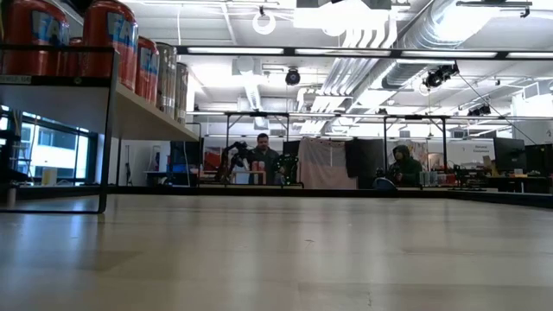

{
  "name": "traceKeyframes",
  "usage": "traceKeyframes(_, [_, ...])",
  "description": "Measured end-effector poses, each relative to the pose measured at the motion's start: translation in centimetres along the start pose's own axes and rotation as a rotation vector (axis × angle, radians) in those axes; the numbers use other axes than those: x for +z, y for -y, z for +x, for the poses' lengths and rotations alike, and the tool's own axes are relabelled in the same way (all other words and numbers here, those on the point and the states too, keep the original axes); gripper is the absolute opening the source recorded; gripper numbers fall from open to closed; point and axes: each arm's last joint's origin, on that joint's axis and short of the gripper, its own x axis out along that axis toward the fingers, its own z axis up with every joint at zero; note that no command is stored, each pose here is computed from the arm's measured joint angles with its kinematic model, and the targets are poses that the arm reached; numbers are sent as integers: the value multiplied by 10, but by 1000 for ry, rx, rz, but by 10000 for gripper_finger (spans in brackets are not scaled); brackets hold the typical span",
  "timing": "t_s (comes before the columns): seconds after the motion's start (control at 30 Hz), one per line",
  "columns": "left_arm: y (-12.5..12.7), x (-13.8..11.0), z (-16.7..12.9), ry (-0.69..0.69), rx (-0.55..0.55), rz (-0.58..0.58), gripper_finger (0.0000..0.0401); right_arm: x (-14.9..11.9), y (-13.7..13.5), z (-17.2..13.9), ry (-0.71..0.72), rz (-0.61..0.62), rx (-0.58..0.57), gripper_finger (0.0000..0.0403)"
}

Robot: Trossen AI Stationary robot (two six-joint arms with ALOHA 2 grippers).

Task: Place canned beverage on shelf
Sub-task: Adjust the red soda cans

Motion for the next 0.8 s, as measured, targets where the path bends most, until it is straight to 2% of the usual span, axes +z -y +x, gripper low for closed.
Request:
traceKeyframes(0.37, [-5,-9,-6,36,12,-25,0,0,0,0,0,0,0,392])
traceKeyframes(0.53, [-2,-8,2,4,18,-66,0,0,0,0,0,0,0,392])
traceKeyframes(0.8, [2,-10,9,-32,1,-65,0,0,0,0,0,-1,0,392])
